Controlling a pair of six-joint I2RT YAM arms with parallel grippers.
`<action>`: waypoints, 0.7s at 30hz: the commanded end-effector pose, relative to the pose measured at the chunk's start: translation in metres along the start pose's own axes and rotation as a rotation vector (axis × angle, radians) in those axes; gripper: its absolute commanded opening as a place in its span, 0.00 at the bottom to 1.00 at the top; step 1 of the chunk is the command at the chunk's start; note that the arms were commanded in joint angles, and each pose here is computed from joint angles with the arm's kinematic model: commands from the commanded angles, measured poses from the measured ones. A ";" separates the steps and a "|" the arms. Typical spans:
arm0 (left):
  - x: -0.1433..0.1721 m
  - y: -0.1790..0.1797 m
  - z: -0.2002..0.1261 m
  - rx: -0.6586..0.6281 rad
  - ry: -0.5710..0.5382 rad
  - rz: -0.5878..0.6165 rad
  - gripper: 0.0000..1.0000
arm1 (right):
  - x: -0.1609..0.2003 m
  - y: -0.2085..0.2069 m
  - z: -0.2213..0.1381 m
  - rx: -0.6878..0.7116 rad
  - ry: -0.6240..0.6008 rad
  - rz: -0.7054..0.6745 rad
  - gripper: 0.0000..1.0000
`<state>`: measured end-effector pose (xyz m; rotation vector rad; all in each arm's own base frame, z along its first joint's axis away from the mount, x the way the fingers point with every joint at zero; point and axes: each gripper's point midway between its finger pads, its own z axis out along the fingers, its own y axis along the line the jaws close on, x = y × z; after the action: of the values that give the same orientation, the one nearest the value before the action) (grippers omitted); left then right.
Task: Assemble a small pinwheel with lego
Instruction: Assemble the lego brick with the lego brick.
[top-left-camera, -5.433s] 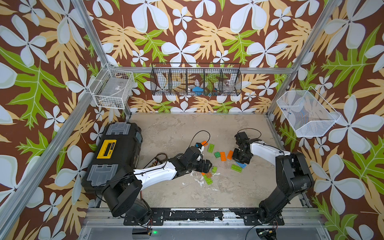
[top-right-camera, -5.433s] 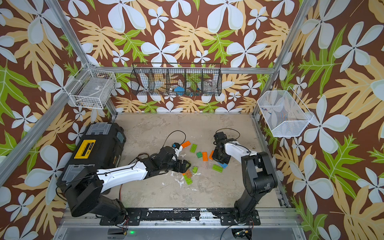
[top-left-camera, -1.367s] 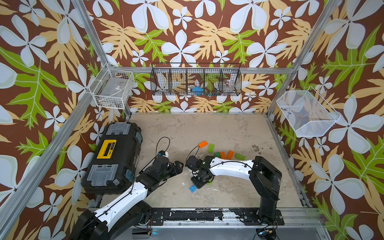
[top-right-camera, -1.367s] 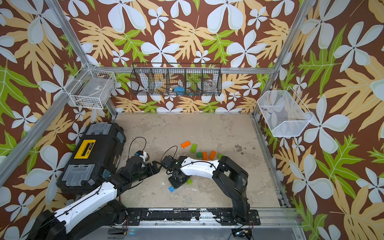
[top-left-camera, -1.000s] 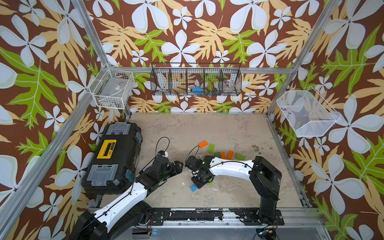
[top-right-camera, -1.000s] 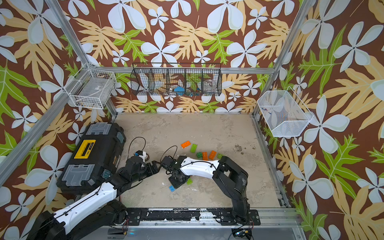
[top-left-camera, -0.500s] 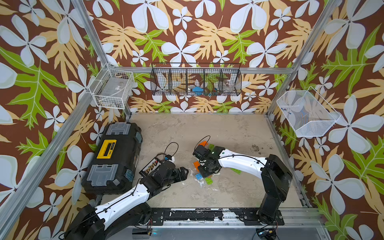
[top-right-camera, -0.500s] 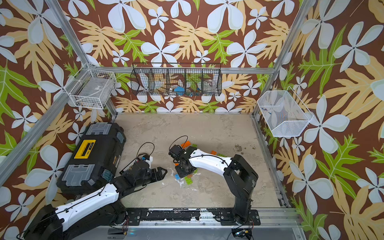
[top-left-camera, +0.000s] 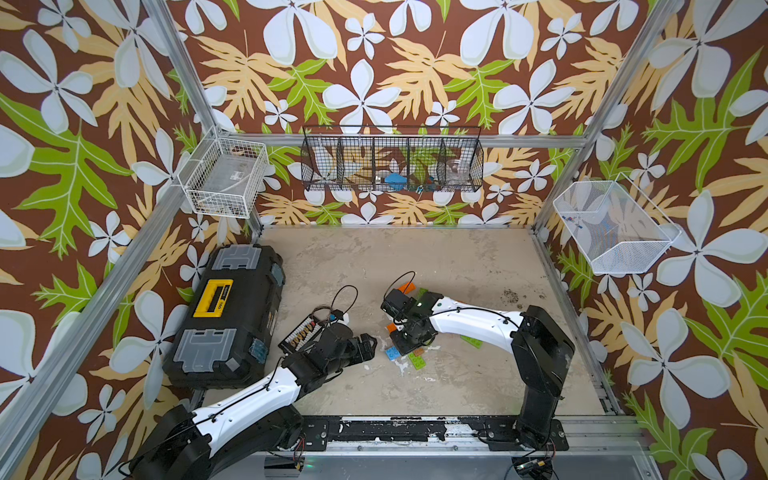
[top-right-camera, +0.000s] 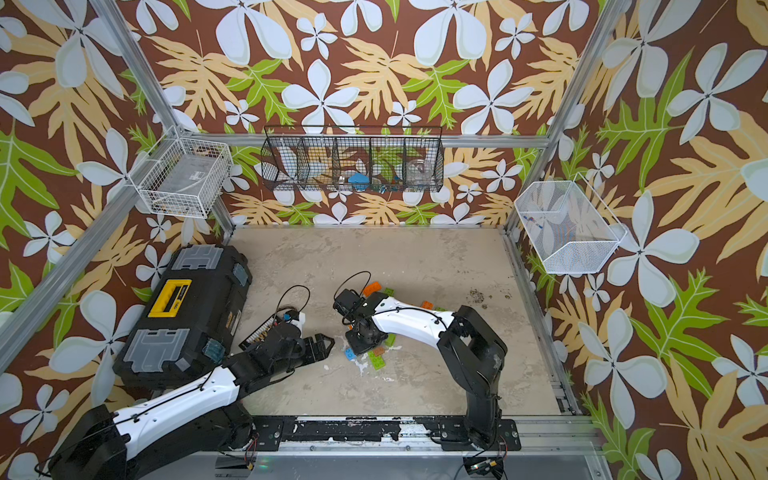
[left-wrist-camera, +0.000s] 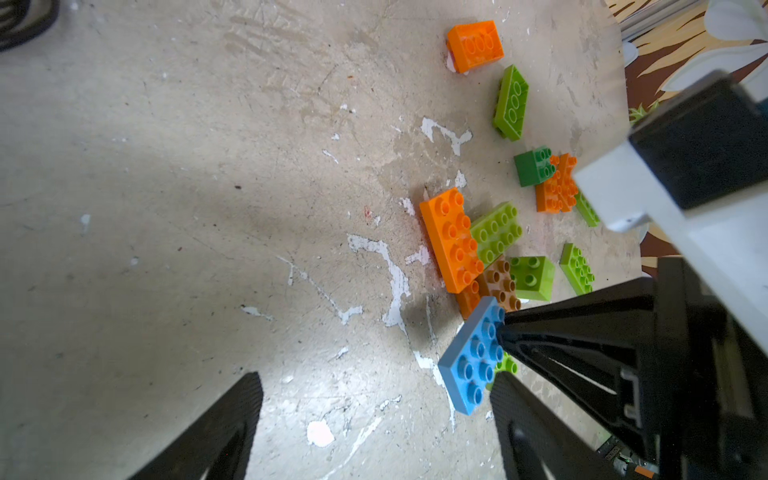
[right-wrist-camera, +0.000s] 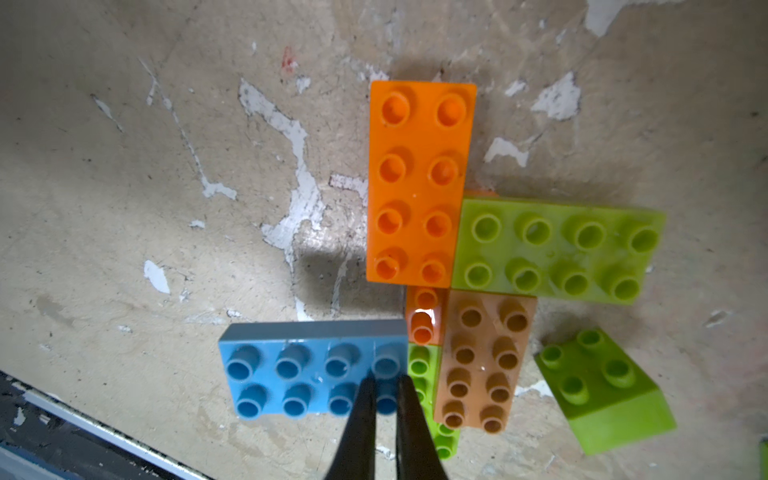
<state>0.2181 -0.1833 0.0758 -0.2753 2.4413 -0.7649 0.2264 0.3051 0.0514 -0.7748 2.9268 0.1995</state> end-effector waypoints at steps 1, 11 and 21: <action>-0.004 -0.002 -0.001 0.004 -0.016 0.004 0.89 | -0.003 -0.004 0.001 0.027 -0.003 -0.004 0.10; -0.004 -0.002 -0.001 0.003 -0.016 0.007 0.89 | -0.004 -0.011 0.007 0.070 0.002 -0.011 0.09; -0.006 -0.005 0.000 0.007 -0.018 0.007 0.89 | -0.006 -0.016 0.011 0.093 0.006 -0.024 0.09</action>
<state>0.2202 -0.1846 0.0788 -0.2755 2.4330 -0.7681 0.2383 0.2999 0.0412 -0.7802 2.9126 0.0982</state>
